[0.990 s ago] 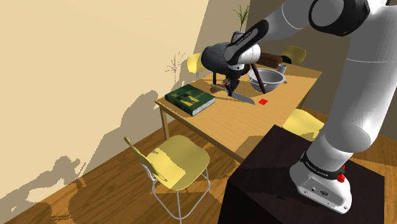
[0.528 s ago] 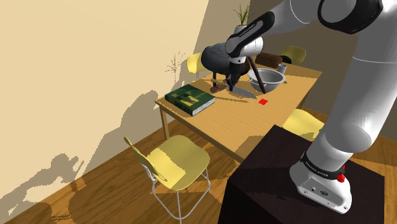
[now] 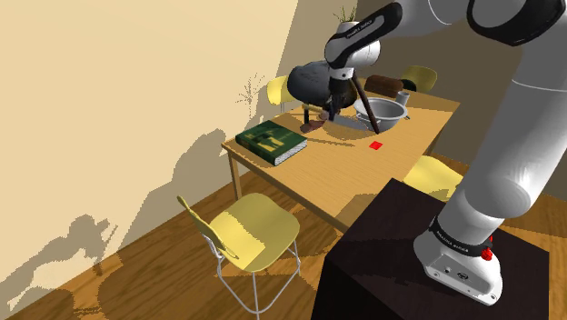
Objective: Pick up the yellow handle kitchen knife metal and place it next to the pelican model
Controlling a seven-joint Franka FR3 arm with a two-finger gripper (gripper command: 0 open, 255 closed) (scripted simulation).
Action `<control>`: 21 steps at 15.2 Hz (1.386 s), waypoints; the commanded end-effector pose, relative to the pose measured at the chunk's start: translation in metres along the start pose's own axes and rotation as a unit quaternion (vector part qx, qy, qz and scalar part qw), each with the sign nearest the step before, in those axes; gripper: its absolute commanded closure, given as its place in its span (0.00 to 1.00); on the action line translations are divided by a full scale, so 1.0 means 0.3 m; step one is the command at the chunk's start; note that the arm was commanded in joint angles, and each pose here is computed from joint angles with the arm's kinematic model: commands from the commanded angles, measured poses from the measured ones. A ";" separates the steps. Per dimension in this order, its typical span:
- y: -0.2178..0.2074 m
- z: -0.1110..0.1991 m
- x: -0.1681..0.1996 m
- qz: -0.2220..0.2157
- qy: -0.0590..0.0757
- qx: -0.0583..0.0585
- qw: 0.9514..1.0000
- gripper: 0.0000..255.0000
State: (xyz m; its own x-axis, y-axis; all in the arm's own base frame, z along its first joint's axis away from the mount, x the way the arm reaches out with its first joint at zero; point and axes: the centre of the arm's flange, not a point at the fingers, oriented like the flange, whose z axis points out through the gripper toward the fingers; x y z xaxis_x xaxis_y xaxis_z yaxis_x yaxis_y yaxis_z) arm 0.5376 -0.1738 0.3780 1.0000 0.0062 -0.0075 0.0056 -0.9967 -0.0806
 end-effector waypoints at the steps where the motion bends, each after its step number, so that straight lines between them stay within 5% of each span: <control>1: -0.006 -0.031 -0.001 0.000 0.000 0.000 1.000 1.00; 21: -0.034 -0.382 -0.003 0.000 0.000 0.000 1.000 1.00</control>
State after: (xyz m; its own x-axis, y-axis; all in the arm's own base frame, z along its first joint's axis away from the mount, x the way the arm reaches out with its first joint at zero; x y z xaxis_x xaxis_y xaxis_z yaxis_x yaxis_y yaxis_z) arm 0.5378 -0.1729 0.4868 0.9999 0.0065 -0.0076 0.0059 -0.9967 -0.0808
